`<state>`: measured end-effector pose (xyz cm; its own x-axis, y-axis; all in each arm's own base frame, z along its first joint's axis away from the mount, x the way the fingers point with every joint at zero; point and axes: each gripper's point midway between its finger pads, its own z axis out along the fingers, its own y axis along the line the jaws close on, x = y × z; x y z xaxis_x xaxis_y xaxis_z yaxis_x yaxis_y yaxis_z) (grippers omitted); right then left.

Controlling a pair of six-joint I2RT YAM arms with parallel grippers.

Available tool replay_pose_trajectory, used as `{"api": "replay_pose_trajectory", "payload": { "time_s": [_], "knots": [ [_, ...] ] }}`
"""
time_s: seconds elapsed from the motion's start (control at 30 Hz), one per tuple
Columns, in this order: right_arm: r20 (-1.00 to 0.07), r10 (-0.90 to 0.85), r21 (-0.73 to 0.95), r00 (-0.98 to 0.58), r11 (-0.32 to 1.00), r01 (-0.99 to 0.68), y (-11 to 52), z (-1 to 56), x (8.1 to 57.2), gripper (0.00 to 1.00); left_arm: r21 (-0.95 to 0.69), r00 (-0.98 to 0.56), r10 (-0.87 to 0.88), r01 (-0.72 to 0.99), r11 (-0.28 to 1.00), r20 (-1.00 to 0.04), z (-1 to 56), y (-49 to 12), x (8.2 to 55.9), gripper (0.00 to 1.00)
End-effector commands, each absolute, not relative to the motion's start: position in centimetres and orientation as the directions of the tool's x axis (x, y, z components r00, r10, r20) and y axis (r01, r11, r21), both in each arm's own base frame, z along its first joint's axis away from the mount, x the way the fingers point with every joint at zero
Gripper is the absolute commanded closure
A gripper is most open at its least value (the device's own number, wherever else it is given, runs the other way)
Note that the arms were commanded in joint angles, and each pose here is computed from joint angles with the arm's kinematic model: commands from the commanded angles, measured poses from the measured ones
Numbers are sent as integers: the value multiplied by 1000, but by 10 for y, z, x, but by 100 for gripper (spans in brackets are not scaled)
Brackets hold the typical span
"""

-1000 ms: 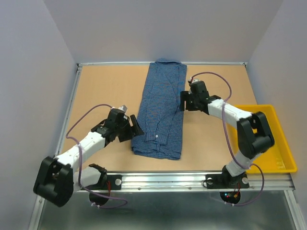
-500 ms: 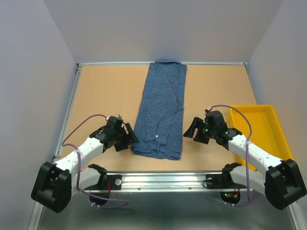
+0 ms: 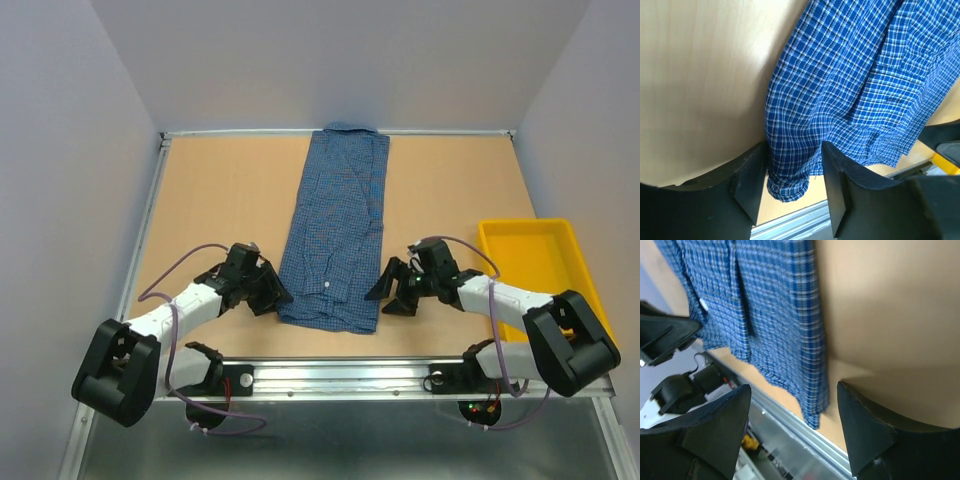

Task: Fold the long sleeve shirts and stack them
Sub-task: Fold the shirt

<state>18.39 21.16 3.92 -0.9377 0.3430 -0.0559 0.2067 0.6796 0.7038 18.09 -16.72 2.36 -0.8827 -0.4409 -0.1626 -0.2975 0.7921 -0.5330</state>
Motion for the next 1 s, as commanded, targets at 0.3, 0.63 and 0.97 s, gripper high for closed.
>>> {"api": "replay_pose_trajectory", "payload": {
  "time_s": [0.3, 0.63, 0.97],
  "knots": [
    [-16, 300, 702, -954, 683, 203, 227, 17, 169, 63, -495, -936, -343, -259, 829, -85, 7, -167, 156, 74],
    [-12, 247, 696, -969, 698, 169, 219, 36, 150, 99, -553, -939, -335, -240, 798, -75, 40, -176, 145, 99],
    [-32, 214, 743, -976, 659, 120, 228, 73, 153, 100, -619, -943, -320, -198, 760, -92, 76, -192, 150, 99]
  ]
}}
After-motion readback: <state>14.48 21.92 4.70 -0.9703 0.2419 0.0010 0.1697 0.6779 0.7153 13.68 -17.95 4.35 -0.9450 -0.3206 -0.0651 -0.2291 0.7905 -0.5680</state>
